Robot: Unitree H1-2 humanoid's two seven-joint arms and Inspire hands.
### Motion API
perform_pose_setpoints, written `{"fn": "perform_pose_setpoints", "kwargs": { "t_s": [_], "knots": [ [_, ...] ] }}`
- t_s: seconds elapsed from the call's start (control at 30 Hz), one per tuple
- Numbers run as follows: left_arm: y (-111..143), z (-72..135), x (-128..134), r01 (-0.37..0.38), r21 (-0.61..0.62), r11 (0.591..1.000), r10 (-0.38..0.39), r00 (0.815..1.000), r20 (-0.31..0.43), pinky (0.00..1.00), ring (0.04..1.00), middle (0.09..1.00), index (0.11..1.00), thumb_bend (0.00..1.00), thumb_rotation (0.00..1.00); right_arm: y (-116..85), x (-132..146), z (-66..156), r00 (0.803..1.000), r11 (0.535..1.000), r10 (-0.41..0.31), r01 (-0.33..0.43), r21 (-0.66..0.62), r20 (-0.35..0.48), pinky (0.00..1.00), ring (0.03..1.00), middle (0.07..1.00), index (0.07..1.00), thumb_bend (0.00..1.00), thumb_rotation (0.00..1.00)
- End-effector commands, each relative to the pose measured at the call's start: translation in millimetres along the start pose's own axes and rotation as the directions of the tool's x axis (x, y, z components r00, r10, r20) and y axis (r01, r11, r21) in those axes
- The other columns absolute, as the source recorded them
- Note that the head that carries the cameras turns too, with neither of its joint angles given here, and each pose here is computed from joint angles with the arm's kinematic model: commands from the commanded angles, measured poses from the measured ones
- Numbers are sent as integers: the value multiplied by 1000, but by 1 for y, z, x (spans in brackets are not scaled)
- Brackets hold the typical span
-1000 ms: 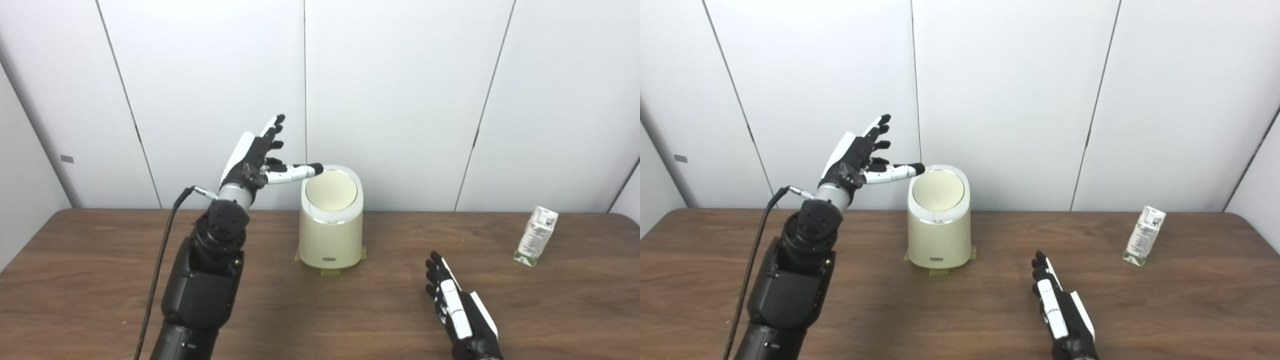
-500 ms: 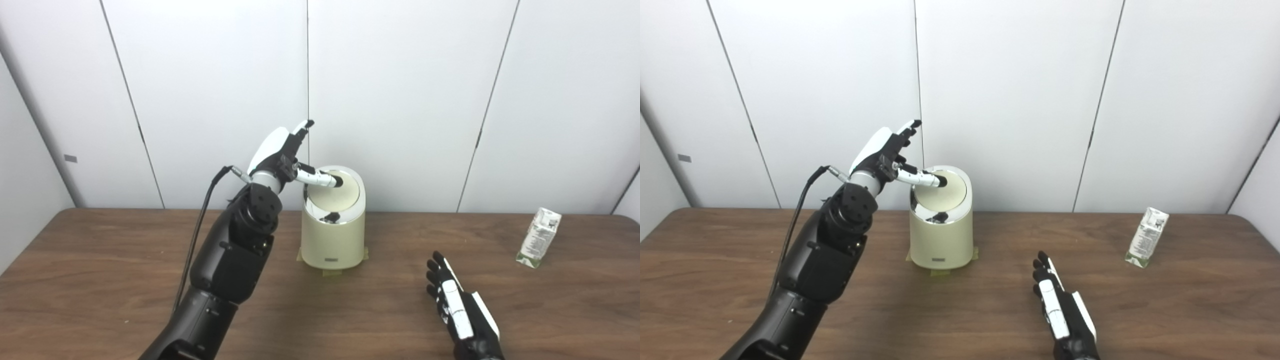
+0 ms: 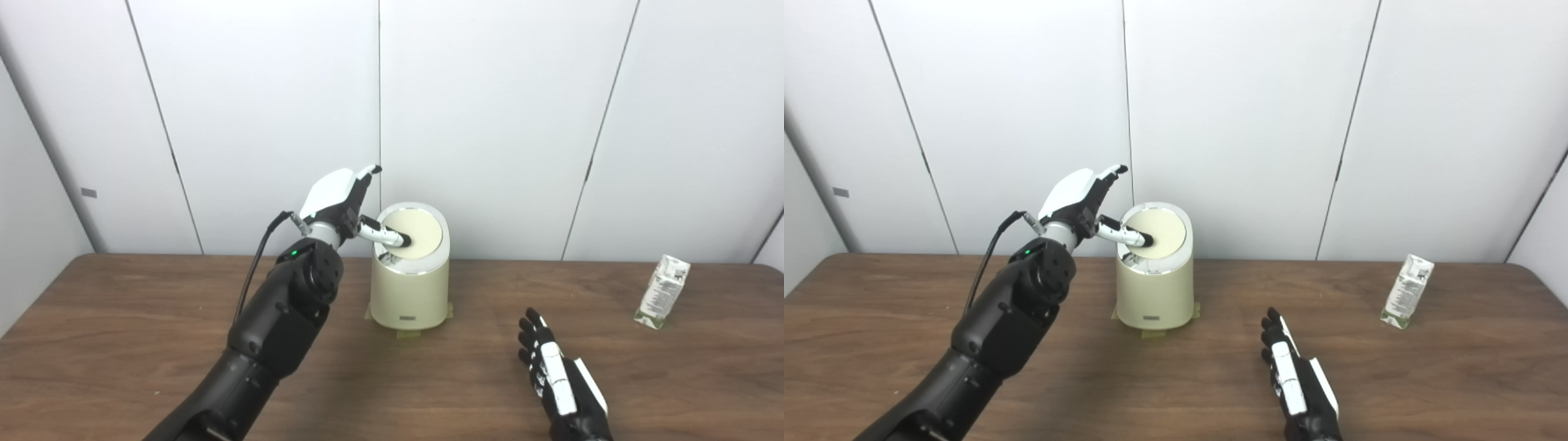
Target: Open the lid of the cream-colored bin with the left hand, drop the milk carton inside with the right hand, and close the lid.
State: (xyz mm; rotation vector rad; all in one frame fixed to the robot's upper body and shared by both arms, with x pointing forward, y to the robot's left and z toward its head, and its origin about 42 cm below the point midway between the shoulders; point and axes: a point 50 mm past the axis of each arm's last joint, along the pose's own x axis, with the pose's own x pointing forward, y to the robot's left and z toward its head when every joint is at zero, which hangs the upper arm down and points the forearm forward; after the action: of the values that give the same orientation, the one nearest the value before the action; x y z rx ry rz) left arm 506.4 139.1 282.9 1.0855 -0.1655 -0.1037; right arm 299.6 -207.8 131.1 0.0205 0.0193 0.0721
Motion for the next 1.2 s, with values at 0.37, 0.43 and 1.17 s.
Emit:
{"fn": "perform_pose_setpoints", "kwargs": {
  "t_s": [0.37,0.43,1.17],
  "knots": [
    [4,11,5,-22,242,970,-6,993,115,849,902,927,956,905,73,5,9,16,996,1000,24,-26,14,89,1000,995,995,1000,629,991],
    [2,11,5,-22,285,958,-12,993,120,831,891,919,951,938,51,5,8,17,996,1000,24,-26,13,87,1000,997,996,1000,640,992],
    [71,14,-10,-121,-583,804,119,992,-42,772,839,871,875,485,65,2,6,20,996,999,38,-39,5,75,1000,996,993,1000,636,983]
  ]
}}
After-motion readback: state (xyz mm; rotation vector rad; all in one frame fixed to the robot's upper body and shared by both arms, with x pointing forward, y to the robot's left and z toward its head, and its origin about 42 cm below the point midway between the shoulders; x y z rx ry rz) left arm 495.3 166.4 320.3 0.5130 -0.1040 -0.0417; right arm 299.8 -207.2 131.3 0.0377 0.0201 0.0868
